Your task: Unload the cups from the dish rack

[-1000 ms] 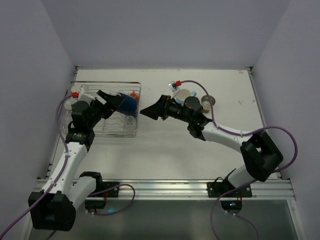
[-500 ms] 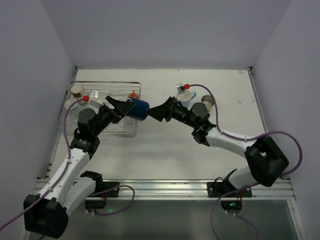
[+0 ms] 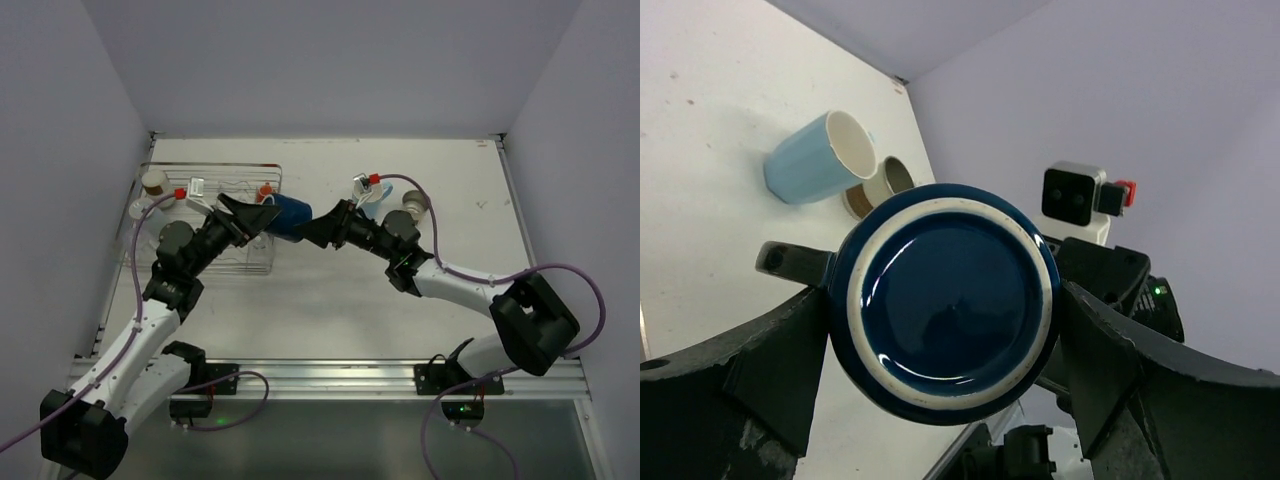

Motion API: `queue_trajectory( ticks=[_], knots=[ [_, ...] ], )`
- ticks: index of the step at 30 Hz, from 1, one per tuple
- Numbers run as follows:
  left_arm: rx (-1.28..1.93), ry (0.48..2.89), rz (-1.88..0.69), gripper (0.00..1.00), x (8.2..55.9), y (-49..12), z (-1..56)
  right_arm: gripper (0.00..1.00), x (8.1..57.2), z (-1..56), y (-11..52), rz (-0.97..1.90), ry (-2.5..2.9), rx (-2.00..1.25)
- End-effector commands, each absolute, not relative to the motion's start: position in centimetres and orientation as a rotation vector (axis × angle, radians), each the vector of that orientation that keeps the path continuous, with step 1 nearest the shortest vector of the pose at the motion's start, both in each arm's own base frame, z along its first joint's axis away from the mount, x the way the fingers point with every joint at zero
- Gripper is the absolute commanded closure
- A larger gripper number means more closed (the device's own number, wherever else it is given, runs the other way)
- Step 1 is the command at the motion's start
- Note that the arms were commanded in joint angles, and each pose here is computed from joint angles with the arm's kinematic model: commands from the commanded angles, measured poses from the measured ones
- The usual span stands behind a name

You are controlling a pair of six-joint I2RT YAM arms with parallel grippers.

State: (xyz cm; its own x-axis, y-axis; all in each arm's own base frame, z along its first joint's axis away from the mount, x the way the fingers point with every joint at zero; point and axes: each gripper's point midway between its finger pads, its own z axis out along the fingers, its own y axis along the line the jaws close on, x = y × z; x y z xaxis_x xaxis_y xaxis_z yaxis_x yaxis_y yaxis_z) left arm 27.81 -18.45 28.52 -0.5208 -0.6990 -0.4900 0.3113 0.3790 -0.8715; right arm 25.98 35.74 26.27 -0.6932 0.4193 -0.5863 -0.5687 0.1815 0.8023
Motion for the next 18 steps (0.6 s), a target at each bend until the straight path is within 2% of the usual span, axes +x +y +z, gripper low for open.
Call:
queue_trajectory(
  ticks=[1, 3, 6, 8, 9, 10, 12, 13, 14, 15, 16, 18],
  knots=[
    [-0.221, 1.509, -1.458, 1.0, 26.2, -19.9, 33.9, 0.26, 24.9, 31.6, 36.9, 1.707, 1.496, -0.284],
    [-0.212, 1.51, -1.491, 1.0, 25.7, -20.6, 33.7, 0.36, 24.7, 32.1, 37.2, 1.721, 1.475, -0.312],
    [-0.195, 1.515, -1.517, 0.99, 25.3, -21.4, 33.8, 0.44, 24.7, 32.9, 37.3, 1.729, 1.43, -0.321],
    [-0.189, 1.52, -1.528, 0.89, 25.0, -21.8, 33.7, 0.57, 24.7, 33.5, 37.1, 1.735, 1.402, -0.319],
    [-0.186, 1.522, -1.527, 0.82, 25.0, -21.9, 33.6, 0.63, 24.6, 33.8, 37.0, 1.739, 1.387, -0.325],
    [-0.188, 1.529, -1.523, 0.62, 25.0, -21.8, 33.4, 0.75, 24.2, 33.7, 36.9, 1.746, 1.381, -0.333],
    [-0.186, 1.539, -1.48, 0.39, 25.2, -21.6, 33.1, 0.89, 23.9, 33.9, 36.5, 1.757, 1.355, -0.321],
    [-0.197, 1.579, -1.452, 0.23, 25.3, -21.5, 32.3, 0.93, 23.7, 33.4, 36.2, 1.751, 1.365, -0.318],
    [-0.172, 1.575, -1.401, 0.18, 25.6, -21.2, 32.7, 0.98, 23.4, 33.7, 35.9, 1.739, 1.358, -0.325],
    [-0.162, 1.583, -1.372, 0.14, 25.7, -21.1, 32.7, 1.0, 23.4, 33.5, 35.7, 1.727, 1.366, -0.323],
    [-0.162, 1.632, -1.331, 0.05, 25.7, -20.9, 31.8, 1.0, 23.2, 32.8, 35.4, 1.709, 1.387, -0.323],
    [-0.106, 1.64, -1.235, 0.01, 25.9, -20.4, 32.0, 1.0, 23.1, 32.1, 34.9, 1.644, 1.444, -0.332]
  ],
)
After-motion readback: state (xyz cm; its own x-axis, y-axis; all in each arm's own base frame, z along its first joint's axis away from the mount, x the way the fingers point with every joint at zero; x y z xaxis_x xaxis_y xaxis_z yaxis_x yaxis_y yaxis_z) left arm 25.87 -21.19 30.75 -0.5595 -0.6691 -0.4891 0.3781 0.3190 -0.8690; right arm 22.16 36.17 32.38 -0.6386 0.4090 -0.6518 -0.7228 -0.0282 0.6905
